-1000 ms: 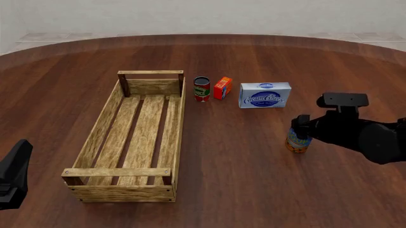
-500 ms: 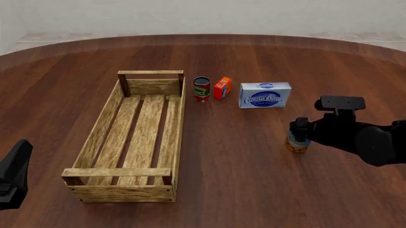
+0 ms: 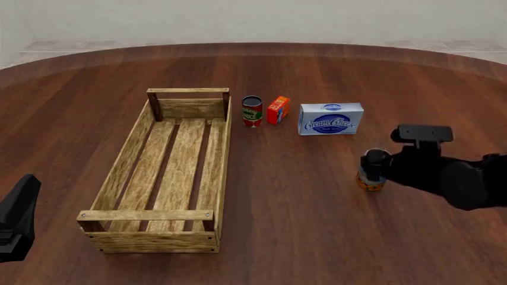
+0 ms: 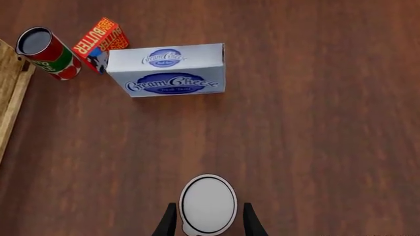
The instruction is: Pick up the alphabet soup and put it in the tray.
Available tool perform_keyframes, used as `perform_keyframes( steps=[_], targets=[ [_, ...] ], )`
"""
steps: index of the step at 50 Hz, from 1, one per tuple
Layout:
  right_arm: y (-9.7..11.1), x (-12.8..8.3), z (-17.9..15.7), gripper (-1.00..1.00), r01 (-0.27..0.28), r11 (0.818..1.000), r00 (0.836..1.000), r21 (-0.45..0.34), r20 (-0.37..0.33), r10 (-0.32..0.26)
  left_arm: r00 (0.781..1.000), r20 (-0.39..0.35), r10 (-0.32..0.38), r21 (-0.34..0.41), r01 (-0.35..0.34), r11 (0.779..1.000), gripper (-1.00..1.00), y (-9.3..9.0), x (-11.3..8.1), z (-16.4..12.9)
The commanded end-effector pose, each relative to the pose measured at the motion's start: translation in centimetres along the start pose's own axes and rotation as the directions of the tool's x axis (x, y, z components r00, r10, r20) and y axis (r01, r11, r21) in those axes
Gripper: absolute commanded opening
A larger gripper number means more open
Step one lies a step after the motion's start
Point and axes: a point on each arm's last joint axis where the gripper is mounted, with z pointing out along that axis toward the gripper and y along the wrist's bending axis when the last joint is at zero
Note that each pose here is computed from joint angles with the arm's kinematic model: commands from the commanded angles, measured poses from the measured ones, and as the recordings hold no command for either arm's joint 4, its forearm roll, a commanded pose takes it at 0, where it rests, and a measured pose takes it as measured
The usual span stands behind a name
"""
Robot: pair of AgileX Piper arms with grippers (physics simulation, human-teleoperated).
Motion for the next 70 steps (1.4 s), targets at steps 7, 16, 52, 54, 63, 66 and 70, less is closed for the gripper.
perform_keyframes(
  steps=[7, 16, 52, 54, 63, 66, 70],
  targets=[
    [-0.2, 0.6, 0.4, 1.0, -0.005, 1.0, 1.0, 0.004, -0.011, 0.005, 1.0, 0.0, 0.0, 0.0, 0.0, 1.0, 1.0, 0.0, 0.0, 0.0],
    [-0.2, 0.7, 0.6, 1.0, -0.005, 1.0, 1.0, 0.004, -0.013, 0.005, 1.0, 0.0, 0.0, 0.0, 0.0, 1.0, 1.0, 0.0, 0.0, 0.0],
    [-1.0, 0.6, 1.1, -1.0, 0.017, 1.0, 1.0, 0.026, -0.006, -0.016, 1.0, 0.0, 0.0, 0.0, 0.0, 1.0, 1.0, 0.0, 0.0, 0.0],
    [-0.3, 0.6, 0.9, -1.0, 0.015, 1.0, 1.0, 0.008, -0.008, -0.015, 1.0, 0.0, 0.0, 0.0, 0.0, 1.0, 1.0, 0.0, 0.0, 0.0],
    [0.2, -2.0, -1.2, -1.0, 0.06, 0.998, 0.997, -0.002, 0.047, -0.06, 1.0, 0.0, 0.0, 0.0, 0.0, 1.0, 1.0, 0.0, 0.0, 0.0],
    [1.1, -3.6, -2.5, -1.0, 0.104, 0.994, 0.992, -0.02, 0.08, -0.102, 1.0, 0.0, 0.0, 0.0, 0.0, 1.0, 1.0, 0.0, 0.0, 0.0],
    [2.0, -5.8, -3.9, -1.0, 0.154, 0.987, 0.982, -0.036, 0.121, -0.148, 1.0, 0.0, 0.0, 0.0, 0.0, 1.0, 1.0, 0.0, 0.0, 0.0]
  ],
)
